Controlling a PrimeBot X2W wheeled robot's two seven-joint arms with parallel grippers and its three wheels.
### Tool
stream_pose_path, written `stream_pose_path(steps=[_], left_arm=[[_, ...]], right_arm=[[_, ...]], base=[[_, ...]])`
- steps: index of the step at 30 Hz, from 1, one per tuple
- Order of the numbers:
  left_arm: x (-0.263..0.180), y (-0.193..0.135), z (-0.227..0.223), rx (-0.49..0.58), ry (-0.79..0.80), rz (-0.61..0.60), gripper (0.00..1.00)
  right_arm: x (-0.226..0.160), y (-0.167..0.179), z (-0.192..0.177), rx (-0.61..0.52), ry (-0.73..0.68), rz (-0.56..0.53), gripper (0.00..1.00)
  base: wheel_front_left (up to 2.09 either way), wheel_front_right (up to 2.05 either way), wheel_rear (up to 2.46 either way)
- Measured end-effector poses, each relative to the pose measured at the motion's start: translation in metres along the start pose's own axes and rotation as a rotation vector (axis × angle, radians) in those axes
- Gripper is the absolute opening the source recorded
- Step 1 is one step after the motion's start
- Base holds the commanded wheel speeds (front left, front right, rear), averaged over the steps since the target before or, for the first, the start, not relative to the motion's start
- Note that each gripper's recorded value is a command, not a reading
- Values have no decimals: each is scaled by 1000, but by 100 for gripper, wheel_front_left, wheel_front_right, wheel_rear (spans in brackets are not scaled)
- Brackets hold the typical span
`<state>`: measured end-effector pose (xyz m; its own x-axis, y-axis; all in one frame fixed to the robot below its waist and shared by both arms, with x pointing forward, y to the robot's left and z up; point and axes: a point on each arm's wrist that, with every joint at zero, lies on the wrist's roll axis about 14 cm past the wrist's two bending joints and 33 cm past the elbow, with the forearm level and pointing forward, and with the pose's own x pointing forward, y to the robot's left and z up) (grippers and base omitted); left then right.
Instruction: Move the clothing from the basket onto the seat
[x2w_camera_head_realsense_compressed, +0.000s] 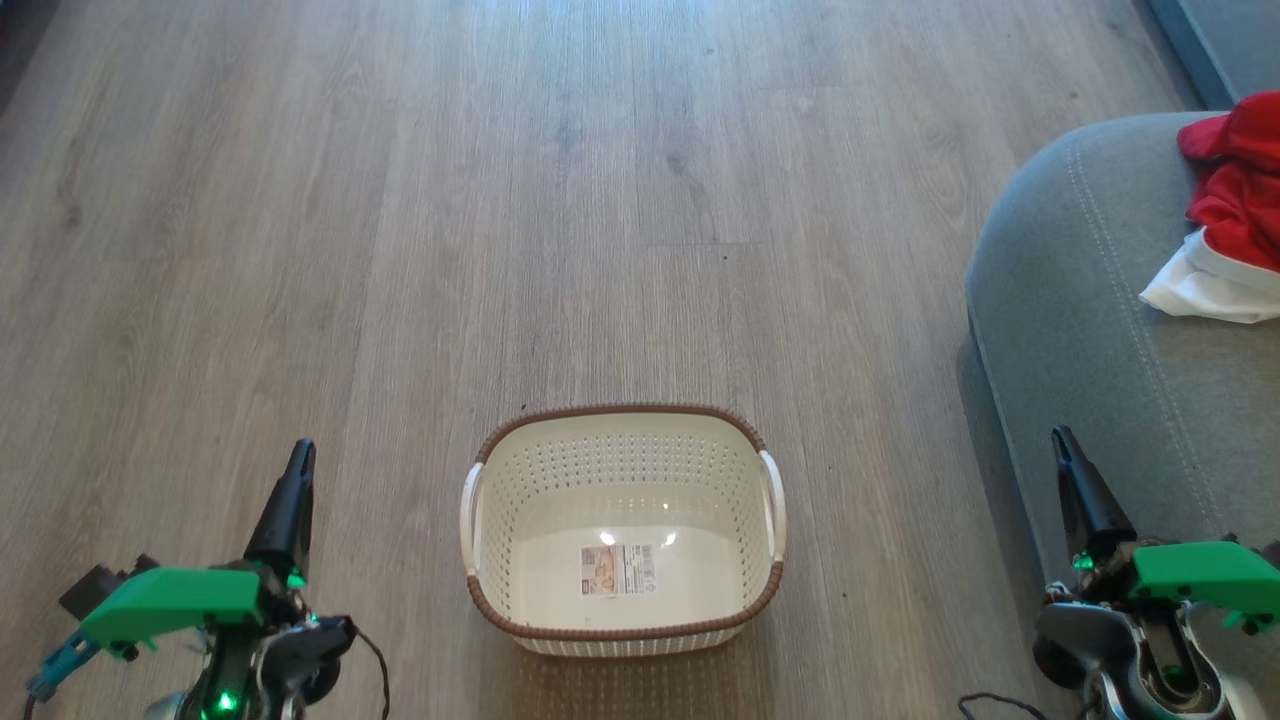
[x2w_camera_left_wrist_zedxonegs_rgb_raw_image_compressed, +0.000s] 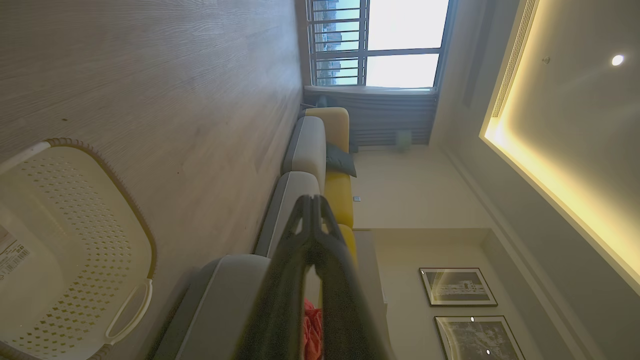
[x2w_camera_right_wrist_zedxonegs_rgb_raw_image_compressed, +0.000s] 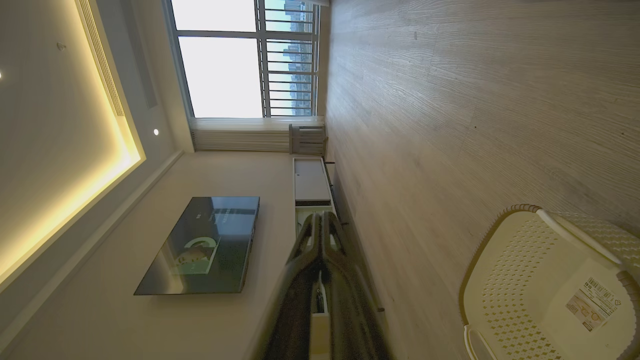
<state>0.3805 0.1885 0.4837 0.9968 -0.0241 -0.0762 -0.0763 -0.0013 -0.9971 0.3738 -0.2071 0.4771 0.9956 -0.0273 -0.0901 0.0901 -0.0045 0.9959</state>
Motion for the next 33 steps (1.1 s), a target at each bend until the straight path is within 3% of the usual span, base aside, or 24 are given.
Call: stream_pose_path(steps=[33], left_arm=[[0, 0, 0, 0, 0, 0, 0]], right_arm=[[0, 0, 0, 0, 0, 0, 0]], base=[[0, 0, 0]])
